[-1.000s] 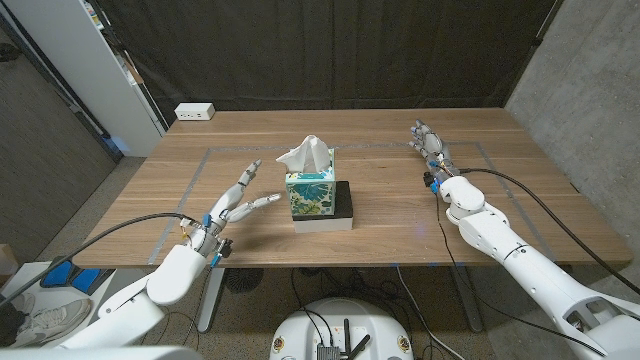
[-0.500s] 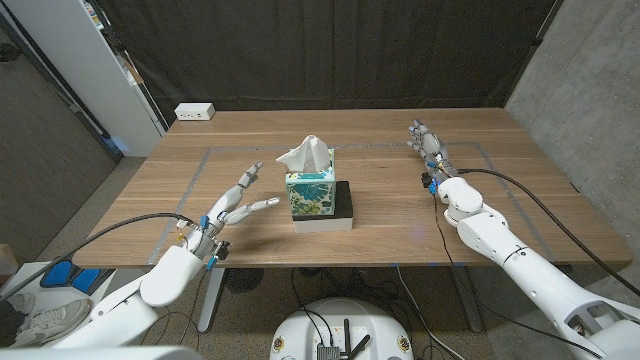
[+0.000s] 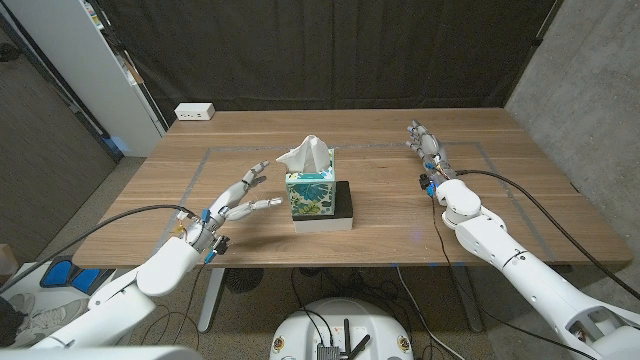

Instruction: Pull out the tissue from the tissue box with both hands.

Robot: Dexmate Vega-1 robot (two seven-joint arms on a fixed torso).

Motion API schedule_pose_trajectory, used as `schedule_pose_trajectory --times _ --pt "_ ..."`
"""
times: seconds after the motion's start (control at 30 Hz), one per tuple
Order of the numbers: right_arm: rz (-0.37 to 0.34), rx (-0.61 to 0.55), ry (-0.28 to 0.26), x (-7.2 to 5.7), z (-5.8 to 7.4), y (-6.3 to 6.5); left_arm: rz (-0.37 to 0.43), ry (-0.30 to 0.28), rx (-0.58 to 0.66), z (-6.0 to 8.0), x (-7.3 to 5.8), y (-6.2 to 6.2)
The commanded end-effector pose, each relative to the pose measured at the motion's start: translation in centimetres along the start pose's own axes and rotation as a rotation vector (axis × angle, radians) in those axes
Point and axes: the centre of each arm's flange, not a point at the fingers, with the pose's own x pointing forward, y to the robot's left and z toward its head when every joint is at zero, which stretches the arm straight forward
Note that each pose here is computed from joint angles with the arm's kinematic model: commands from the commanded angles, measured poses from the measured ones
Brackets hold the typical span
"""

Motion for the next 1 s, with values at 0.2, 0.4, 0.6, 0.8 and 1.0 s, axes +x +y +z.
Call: schedule_pose_trajectory --times 0.2,0.4,0.6,0.8,1.0 --pt "-0.02 -0.035 -0.023 -0.8 0.7 0.2 -0.163 0.005 -0.009 0.3 3.4 1.3" --pt "-0.033 -0.056 -0.026 -1.0 0.8 0.2 -0.239 -0.006 0.0 0.5 4.9 1.7" --pt "-0.051 -0.066 -0.031 -1.3 1.0 0.2 -0.299 -0.02 0.04 1.1 6.3 2.0" --pt "-0.073 -0.084 -0.035 -1.8 1.2 -0.1 -0.381 -0.024 0.059 1.7 7.8 2.2" --pt "-0.115 -0.141 -0.032 -2.7 1.6 -0.2 -0.436 0.002 0.08 1.7 9.4 2.1"
